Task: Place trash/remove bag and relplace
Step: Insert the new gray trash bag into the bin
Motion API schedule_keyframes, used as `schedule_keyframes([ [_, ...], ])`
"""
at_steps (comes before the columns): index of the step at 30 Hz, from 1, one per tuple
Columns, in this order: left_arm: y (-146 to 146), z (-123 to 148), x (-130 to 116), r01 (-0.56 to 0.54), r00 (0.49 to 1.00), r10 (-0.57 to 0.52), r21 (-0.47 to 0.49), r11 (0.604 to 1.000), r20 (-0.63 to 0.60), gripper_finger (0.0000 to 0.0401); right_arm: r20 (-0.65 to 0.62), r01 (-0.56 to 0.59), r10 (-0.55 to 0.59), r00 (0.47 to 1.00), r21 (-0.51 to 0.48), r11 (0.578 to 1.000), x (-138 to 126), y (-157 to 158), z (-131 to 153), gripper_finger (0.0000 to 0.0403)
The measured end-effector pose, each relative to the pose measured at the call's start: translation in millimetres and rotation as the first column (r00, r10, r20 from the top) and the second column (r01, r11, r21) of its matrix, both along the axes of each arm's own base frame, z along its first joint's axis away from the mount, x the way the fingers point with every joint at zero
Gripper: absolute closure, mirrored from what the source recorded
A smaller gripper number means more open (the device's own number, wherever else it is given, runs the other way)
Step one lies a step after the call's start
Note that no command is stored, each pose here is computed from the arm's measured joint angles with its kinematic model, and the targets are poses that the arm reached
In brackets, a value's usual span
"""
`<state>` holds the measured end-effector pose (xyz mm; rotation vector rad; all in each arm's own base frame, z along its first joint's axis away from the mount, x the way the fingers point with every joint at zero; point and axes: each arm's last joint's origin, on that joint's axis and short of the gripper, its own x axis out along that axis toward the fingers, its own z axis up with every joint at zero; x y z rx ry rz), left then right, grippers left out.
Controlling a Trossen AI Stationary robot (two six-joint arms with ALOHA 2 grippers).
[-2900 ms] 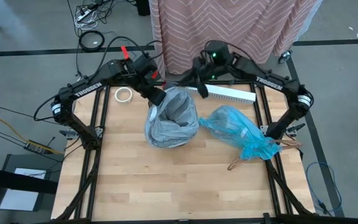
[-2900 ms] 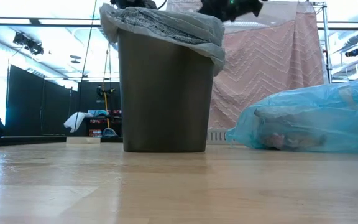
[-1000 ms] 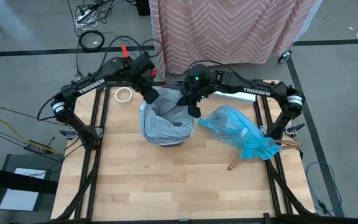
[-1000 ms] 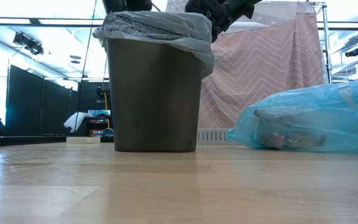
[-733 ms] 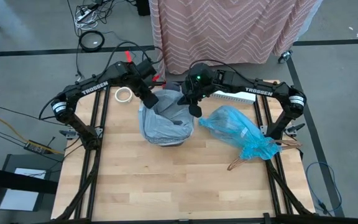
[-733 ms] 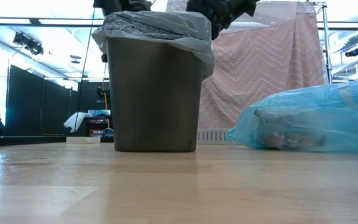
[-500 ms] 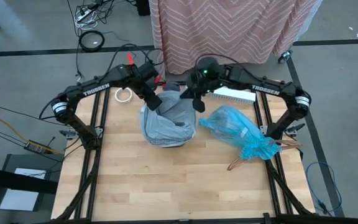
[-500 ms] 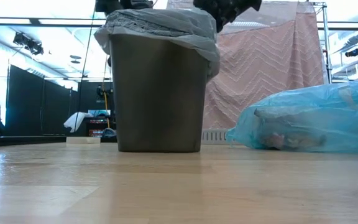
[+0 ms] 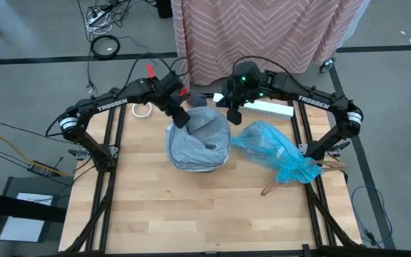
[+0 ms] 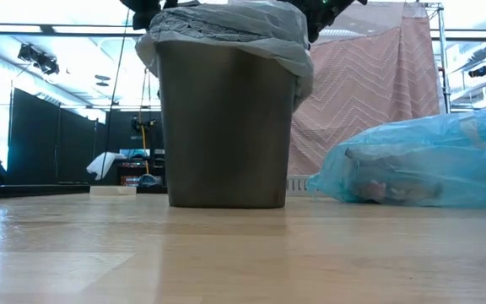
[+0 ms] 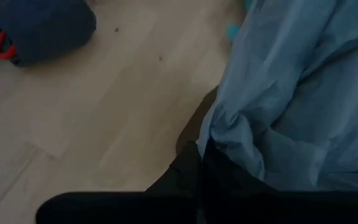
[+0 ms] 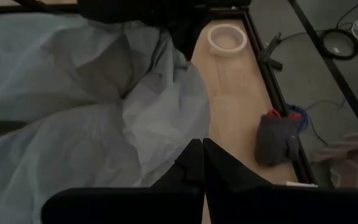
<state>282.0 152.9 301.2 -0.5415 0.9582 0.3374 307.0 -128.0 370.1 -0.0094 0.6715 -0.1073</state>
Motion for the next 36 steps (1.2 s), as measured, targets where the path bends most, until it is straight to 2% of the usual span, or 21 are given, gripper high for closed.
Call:
schedule_keyframes([
  [4, 6.4, 11.1, 0.2, 0.014, 0.999, -0.014, 0.012, 1.000, 0.035, 0.0388, -0.011, -0.001, 0.001, 1.000, 0.000, 1.000, -0.6, 0.2, -0.8, 0.0403],
  [8, 9.3, 17.5, -5.1, 0.063, 0.997, -0.063, 0.011, 0.998, 0.053, 0.0363, -0.010, 0.003, -0.003, 1.000, 0.003, 1.000, -0.6, 0.1, -0.8, 0.0403],
  [18, 8.5, 14.4, -6.0, 0.098, 0.994, -0.098, 0.010, 0.995, 0.042, 0.0241, -0.009, 0.016, -0.016, 1.000, 0.019, 1.000, -0.7, 0.1, -0.8, 0.0403],
  [23, 16.8, 15.5, -11.6, 0.052, 0.998, -0.052, 0.019, 0.998, 0.031, 0.0191, -0.010, 0.026, -0.026, 1.000, 0.032, 0.999, -0.8, 0.1, -1.0, 0.0403],
  [30, 38.3, 46.2, -30.3, -0.045, 0.989, 0.042, 0.013, 0.999, 0.142, 0.0183, -0.041, 0.043, -0.040, 0.998, 0.062, 0.997, -2.8, 0.8, -3.6, 0.0403],
  [36, 45.3, 40.8, -38.5, -0.056, 0.987, 0.063, -0.054, 0.997, 0.146, 0.0182, -0.070, 0.045, -0.040, 0.997, 0.073, 0.996, -4.7, 1.7, -5.8, 0.0403],
])
